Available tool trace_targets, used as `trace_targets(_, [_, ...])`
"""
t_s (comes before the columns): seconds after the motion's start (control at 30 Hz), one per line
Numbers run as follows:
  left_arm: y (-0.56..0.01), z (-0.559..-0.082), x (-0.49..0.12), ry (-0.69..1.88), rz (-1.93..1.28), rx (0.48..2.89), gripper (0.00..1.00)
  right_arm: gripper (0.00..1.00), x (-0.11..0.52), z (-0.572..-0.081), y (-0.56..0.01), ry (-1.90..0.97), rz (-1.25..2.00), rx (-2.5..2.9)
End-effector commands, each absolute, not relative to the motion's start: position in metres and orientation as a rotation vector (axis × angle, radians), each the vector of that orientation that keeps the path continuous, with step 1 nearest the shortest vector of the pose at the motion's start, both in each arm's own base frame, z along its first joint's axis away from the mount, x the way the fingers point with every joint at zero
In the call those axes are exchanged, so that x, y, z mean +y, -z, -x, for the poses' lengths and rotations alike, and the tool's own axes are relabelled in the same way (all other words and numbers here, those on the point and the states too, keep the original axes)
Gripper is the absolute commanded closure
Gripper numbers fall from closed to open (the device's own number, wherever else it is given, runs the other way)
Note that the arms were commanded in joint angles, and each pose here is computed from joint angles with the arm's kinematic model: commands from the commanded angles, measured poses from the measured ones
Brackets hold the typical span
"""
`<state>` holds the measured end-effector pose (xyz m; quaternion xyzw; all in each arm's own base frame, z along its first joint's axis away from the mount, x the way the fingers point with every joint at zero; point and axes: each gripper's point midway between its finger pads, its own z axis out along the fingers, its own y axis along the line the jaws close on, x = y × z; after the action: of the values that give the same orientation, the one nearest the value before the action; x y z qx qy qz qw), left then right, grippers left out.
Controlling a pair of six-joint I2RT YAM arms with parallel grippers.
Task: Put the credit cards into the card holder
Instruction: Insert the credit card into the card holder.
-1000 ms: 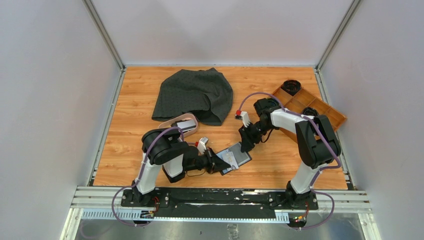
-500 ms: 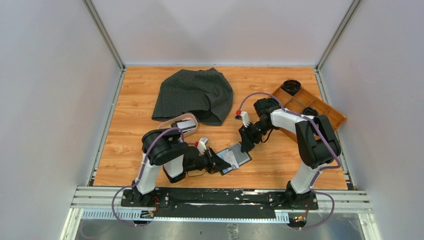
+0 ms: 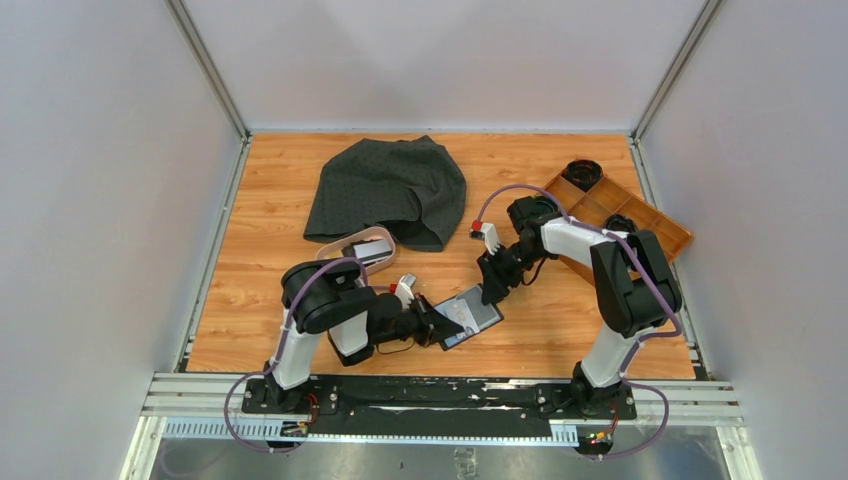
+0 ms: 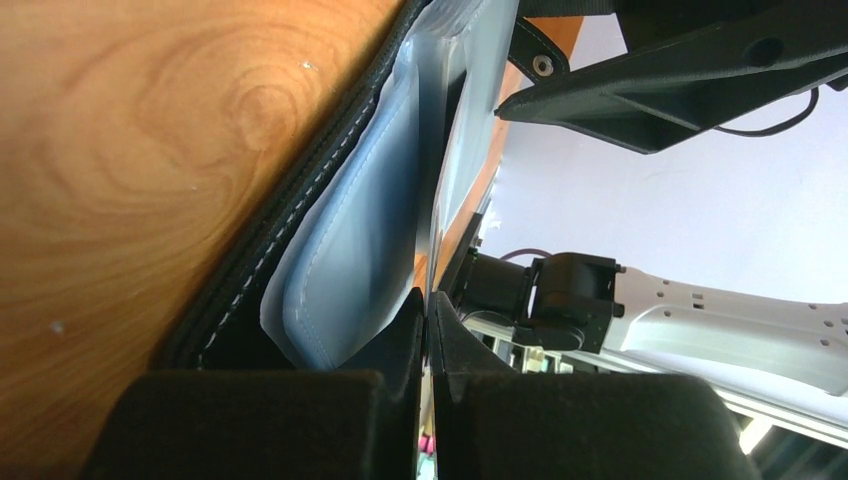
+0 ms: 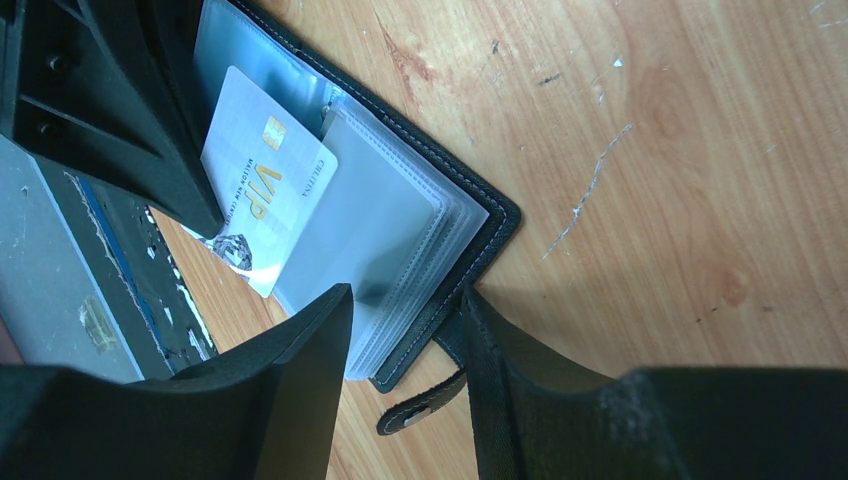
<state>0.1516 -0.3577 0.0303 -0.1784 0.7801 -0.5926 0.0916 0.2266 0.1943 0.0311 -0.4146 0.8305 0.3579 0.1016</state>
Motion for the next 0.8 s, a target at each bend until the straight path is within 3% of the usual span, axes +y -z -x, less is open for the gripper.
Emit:
trace_targets(0.0, [-0.0325,-0.1744,-0.3689,1.717,0.542,2.247,1.0,0.52,0.1959,-0.2182,-0.0316,-1.065,1.267,2.47])
trace_targets(0.77, [-0.0314,-0.1808,-0.3754,1.639,0.514,2.207,1.0,0.52,0.1962,-0.2176,-0.0316,-1.068,1.269,2.469])
